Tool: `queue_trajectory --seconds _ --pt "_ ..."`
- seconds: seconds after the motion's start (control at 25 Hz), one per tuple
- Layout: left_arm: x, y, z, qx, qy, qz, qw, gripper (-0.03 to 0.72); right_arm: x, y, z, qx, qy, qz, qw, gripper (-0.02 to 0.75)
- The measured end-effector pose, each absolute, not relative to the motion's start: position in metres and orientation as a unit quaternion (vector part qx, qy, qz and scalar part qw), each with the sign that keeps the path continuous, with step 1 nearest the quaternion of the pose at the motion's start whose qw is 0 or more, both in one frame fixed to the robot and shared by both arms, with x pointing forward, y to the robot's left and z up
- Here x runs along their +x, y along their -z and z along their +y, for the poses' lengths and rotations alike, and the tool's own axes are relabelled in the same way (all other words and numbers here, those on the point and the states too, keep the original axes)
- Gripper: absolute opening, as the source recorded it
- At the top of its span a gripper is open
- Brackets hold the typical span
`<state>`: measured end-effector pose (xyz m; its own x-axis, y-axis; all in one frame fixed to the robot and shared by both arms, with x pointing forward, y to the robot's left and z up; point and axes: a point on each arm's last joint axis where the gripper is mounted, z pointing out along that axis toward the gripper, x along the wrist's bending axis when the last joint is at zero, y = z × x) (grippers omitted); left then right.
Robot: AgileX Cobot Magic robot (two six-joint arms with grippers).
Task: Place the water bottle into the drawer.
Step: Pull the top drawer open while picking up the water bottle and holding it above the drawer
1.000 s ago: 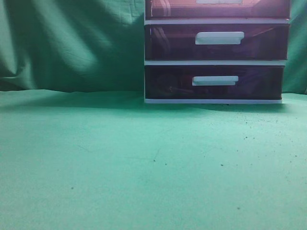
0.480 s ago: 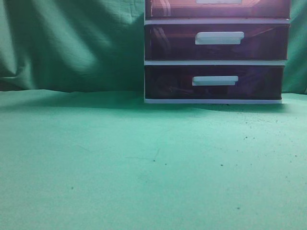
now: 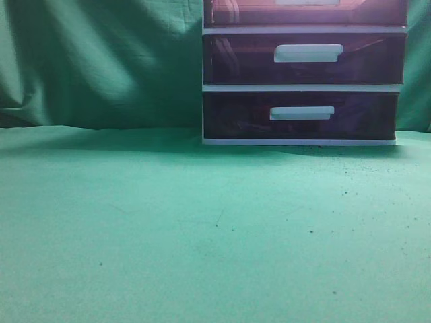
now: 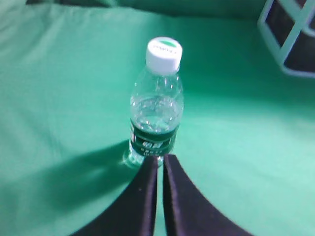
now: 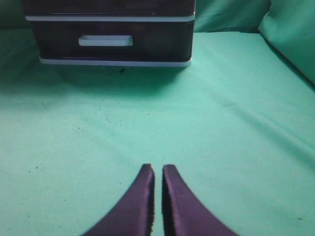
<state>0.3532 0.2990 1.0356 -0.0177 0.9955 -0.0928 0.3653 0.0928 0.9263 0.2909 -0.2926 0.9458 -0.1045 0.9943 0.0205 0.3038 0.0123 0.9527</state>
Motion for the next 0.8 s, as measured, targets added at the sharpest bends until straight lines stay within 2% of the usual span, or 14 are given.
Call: queue_trajectory --seconds 0.12,0.16,0.24,0.36,0.44,0.8 --pt "0.362 -1.029 0.299 0.573 -0.362 0.615 0.402 0.000 0.291 -0.946 -0.293 0.545 -0.444 0.596 0.389 0.048" --pt "0.364 -1.028 0.299 0.575 -0.361 0.616 0.401 0.049 0.291 -0.946 -0.293 0.545 -0.444 0.596 0.389 0.048" --pt "0.370 -1.025 0.299 0.579 -0.355 0.619 0.394 0.225 0.291 -0.946 -0.293 0.545 -0.444 0.596 0.389 0.048" --pt "0.378 -1.023 0.298 0.585 -0.347 0.624 0.384 0.556 0.291 -0.946 -0.293 0.545 -0.444 0.596 0.389 0.048" --pt "0.385 -1.023 0.298 0.588 -0.342 0.627 0.379 0.639 0.291 -0.946 -0.293 0.545 -0.444 0.596 0.389 0.048" --pt "0.442 -1.021 0.296 0.601 -0.322 0.639 0.358 0.634 0.291 -0.946 -0.293 0.545 -0.444 0.596 0.389 0.048"
